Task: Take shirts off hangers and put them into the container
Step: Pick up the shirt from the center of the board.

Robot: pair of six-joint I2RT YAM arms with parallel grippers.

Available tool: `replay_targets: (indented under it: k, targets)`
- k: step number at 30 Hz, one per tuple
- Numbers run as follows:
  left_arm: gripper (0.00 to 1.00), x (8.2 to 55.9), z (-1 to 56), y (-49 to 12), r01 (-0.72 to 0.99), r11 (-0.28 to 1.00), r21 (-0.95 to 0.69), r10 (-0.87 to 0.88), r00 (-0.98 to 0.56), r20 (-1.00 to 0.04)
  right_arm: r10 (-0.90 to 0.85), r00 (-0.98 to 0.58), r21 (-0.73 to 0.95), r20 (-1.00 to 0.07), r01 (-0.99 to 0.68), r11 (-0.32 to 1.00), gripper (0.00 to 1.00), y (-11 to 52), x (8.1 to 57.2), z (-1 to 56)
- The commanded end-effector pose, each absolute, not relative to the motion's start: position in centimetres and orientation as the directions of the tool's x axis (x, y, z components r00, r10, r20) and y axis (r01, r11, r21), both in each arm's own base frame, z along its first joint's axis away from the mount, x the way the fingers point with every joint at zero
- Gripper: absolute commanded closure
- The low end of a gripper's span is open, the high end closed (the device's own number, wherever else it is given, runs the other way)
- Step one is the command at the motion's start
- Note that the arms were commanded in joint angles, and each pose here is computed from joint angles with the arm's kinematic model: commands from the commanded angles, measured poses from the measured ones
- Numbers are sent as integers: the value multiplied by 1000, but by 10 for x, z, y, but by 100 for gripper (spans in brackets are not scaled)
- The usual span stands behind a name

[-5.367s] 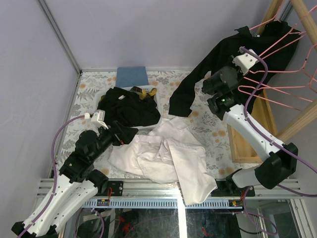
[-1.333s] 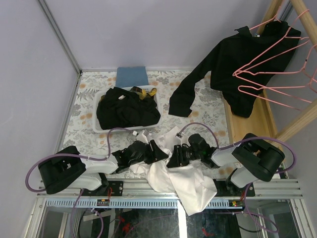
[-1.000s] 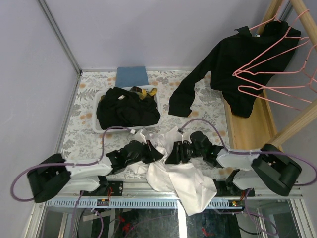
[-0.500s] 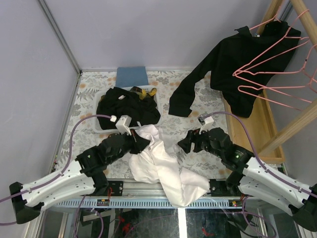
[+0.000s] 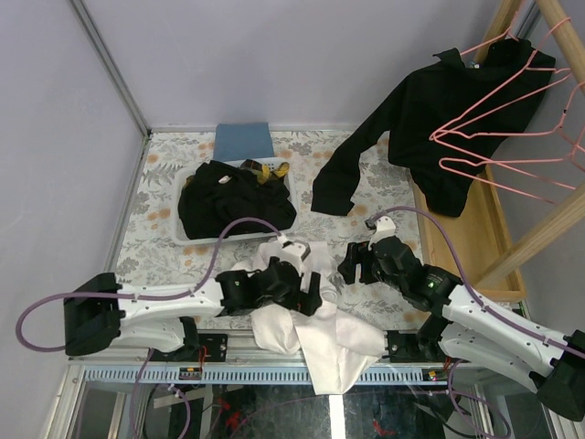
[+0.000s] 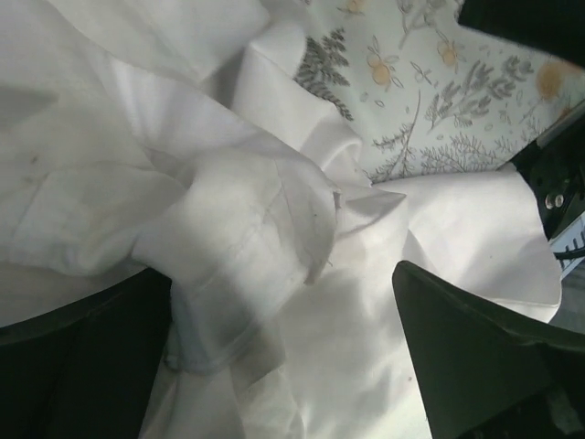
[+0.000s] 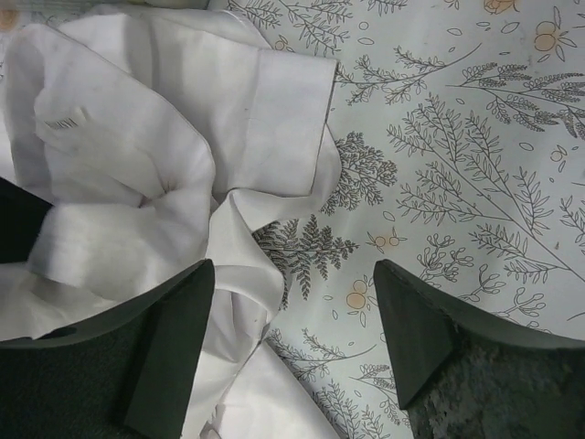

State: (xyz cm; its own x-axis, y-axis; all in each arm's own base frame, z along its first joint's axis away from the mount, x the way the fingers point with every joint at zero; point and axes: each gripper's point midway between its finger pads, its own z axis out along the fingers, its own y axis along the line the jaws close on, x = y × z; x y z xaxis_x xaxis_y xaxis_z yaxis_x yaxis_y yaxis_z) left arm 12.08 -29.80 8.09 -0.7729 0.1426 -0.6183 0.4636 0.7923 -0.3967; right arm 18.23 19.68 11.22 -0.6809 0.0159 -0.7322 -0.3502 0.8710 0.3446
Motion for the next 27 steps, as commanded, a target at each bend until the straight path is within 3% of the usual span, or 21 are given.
replay_targets:
  k: [1,14,16,18,22,25,27]
  targets:
    - [0,116,90,-331,486,751,-447,96,-750,-655,63,-640,353,-766,-337,873,22,198,192,132]
    - [2,120,-13,-304,302,940,-157,177,-829,-531,55,-655,348,-754,-326,879,21,198,191,126]
    - [17,117,-27,-298,289,951,-111,197,-841,-503,53,-653,341,-755,-322,883,21,195,191,126]
    - [45,114,-36,-296,292,952,-96,213,-851,-480,57,-650,338,-758,-318,886,21,193,191,126]
    - [82,118,-30,-292,284,955,-80,209,-843,-496,75,-649,353,-757,-309,883,21,192,190,125]
    - [100,130,5,-296,286,952,-111,174,-801,-573,82,-657,363,-749,-303,881,21,193,188,122]
    - [100,140,35,-295,286,949,-133,140,-761,-634,84,-662,367,-745,-301,880,21,193,188,121]
